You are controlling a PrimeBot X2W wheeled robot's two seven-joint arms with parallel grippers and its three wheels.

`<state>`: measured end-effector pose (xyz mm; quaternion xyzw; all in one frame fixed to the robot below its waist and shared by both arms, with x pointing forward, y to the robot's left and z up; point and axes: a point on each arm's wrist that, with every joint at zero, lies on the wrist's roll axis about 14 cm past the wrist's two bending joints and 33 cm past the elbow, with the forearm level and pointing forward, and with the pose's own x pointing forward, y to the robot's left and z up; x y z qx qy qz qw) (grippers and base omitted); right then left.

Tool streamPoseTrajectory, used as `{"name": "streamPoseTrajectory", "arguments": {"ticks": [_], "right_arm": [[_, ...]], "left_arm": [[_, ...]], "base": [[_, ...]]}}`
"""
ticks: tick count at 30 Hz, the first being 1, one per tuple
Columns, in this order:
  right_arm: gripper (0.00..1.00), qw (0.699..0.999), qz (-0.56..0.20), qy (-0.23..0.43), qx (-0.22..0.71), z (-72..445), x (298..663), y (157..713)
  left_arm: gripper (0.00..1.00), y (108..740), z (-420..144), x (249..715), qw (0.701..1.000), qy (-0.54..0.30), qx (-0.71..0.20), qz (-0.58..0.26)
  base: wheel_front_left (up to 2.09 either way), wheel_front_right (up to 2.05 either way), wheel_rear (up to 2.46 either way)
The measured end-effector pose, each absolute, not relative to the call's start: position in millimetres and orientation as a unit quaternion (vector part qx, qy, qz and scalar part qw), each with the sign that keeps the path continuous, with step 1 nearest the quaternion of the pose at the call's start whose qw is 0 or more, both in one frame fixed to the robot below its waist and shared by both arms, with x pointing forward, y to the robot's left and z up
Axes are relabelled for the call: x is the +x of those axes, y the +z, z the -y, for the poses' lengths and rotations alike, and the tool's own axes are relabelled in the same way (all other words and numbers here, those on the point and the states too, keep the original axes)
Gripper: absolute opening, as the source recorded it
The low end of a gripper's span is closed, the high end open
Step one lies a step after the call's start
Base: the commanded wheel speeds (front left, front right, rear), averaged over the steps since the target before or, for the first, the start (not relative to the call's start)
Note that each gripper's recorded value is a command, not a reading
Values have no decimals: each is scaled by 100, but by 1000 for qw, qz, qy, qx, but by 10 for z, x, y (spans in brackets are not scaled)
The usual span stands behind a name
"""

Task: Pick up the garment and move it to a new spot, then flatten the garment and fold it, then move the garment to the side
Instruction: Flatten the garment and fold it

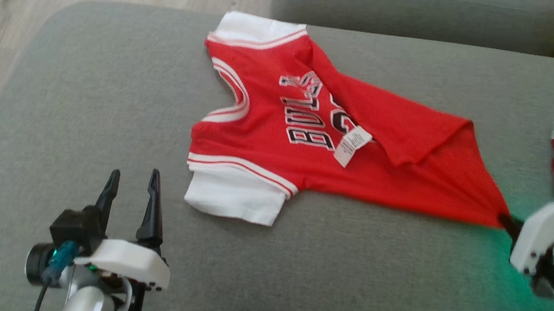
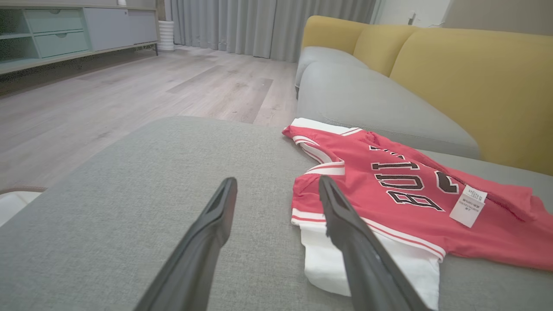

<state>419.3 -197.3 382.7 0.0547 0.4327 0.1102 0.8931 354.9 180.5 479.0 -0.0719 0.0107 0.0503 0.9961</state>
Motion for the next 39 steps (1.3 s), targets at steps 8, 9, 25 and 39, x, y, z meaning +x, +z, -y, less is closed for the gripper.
{"name": "streamPoseTrajectory", "arguments": {"ticks": [8, 9, 25, 39], "right_arm": [[100, 905, -410, 70, 85, 2233, 3864, 3739], [100, 905, -410, 70, 85, 2233, 3864, 3739], [100, 989, -27, 54, 133, 2082, 4037, 4906], [100, 995, 36, 33, 90, 2069, 3542, 5079]], "left_arm": [[100, 4797, -1647, 3568, 997, 23, -73, -10], [100, 4797, -1647, 3568, 997, 23, -73, -10], [100, 4959, -1644, 3541, 998, 5, -63, 16], [100, 5060, -1464, 3589, 996, -33, -71, 32]], "base": [[0, 0, 0], [0, 0, 0], [0, 0, 0], [0, 0, 0]]}}
